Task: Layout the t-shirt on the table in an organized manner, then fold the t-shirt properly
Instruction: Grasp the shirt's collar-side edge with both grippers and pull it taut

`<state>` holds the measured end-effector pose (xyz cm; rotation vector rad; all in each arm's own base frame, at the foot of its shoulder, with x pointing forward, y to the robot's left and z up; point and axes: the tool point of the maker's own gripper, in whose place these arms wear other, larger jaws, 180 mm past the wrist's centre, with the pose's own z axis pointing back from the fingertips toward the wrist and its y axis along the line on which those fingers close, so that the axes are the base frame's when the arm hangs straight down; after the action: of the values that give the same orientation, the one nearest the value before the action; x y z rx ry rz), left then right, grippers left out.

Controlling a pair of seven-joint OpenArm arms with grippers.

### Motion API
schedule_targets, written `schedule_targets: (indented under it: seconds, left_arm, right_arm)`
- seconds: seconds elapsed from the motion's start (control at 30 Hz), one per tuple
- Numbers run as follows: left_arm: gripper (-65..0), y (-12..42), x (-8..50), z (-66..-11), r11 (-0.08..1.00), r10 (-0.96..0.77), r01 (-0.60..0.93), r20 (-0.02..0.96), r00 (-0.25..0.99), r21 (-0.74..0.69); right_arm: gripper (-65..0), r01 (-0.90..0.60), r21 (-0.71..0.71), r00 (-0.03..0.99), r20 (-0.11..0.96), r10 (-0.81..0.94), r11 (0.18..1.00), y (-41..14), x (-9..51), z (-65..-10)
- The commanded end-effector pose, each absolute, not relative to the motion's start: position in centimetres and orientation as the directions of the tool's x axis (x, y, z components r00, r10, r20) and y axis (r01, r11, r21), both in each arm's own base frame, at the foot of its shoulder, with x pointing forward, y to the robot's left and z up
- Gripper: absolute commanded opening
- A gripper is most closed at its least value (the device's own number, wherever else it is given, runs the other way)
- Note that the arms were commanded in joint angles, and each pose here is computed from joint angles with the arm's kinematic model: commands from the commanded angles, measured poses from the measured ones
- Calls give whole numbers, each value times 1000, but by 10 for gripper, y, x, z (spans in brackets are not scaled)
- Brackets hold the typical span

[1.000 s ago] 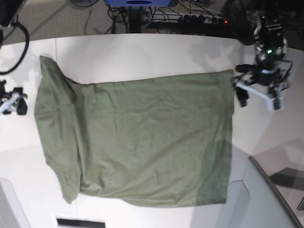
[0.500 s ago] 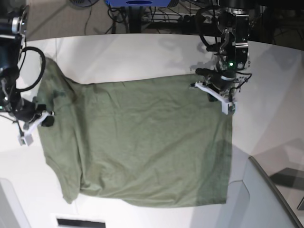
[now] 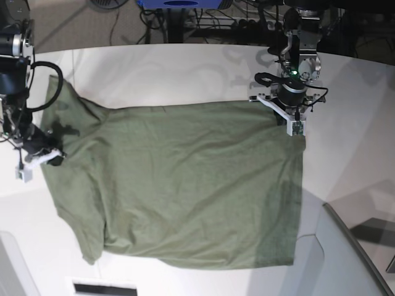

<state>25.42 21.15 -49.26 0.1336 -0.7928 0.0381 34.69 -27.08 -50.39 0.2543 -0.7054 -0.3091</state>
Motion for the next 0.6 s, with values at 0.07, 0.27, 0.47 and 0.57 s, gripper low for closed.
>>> schedule_targets:
  seconds: [0.07, 0.27, 0.47, 0.57]
  left_arm:
    - [-650, 217, 228, -509, 988, -23, -77, 628, 778, 131]
    - [-650, 216, 218, -512, 989, -24, -74, 617, 787, 132]
    - [-650, 215, 208, -511, 989, -22, -72, 613, 790, 129]
    - [-650, 213, 213, -495, 989, -34, -66, 647, 761, 129]
  right_arm:
    - [-636, 289, 211, 763, 539, -358, 934, -300, 317, -522]
    - [-638, 329, 134, 759, 551, -346, 935, -309, 290, -525]
    - [-638, 333, 82, 731, 607, -312, 939, -303, 272, -509]
    - [-638, 328, 66, 722, 626, -295, 942, -300, 270, -495]
